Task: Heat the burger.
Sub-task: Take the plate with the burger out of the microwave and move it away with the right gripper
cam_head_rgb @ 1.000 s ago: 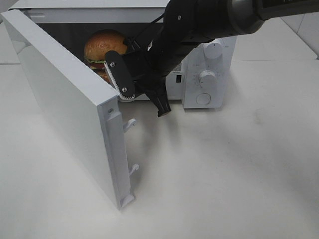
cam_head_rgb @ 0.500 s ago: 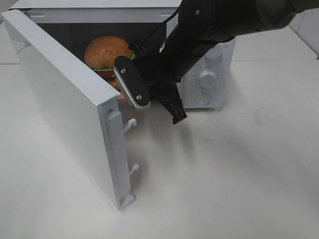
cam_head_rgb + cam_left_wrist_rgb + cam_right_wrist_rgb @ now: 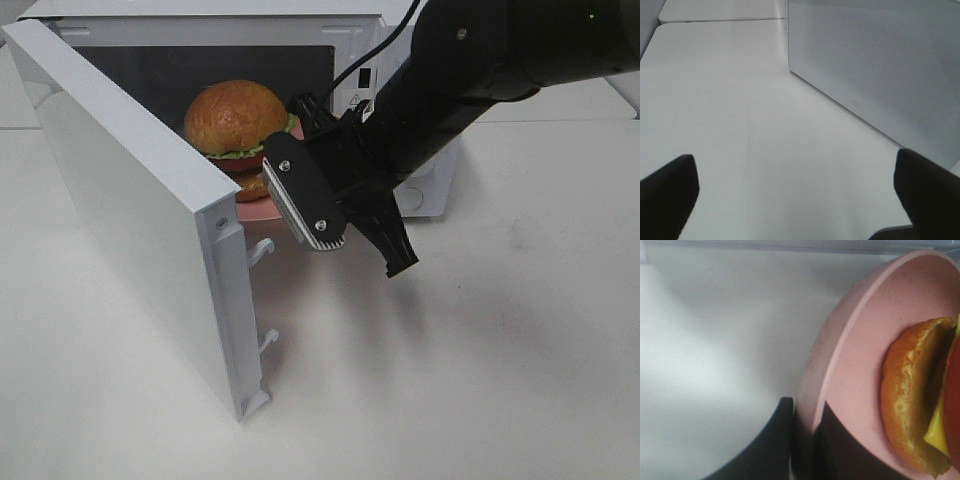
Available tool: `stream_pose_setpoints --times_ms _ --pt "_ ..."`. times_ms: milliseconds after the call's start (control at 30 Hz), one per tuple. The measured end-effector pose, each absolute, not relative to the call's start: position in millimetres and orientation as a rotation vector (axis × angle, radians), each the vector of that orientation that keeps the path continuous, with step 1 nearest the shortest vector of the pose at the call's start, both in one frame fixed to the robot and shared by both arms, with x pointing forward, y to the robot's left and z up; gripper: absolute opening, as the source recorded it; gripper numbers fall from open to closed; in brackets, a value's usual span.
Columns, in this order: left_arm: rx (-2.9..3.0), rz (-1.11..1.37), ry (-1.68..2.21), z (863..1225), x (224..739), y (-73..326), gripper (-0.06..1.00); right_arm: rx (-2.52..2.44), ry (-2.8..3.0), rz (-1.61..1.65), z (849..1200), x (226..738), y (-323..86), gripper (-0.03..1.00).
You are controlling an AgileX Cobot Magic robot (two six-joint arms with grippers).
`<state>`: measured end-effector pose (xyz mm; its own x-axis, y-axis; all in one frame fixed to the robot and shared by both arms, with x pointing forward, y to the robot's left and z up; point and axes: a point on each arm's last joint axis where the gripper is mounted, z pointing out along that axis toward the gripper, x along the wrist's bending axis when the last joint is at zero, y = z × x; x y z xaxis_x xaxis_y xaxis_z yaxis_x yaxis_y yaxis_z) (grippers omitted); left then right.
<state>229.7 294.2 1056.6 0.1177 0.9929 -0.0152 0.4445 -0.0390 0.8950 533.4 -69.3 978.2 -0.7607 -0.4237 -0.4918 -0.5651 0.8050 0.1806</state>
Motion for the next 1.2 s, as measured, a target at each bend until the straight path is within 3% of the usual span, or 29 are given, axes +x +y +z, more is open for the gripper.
stream_pose_setpoints --times_ms 1200 --pt "1.603 0.873 1.438 1056.6 229.7 294.2 0.98 -0.573 2.503 0.498 990.1 419.8 -153.5 0.09"
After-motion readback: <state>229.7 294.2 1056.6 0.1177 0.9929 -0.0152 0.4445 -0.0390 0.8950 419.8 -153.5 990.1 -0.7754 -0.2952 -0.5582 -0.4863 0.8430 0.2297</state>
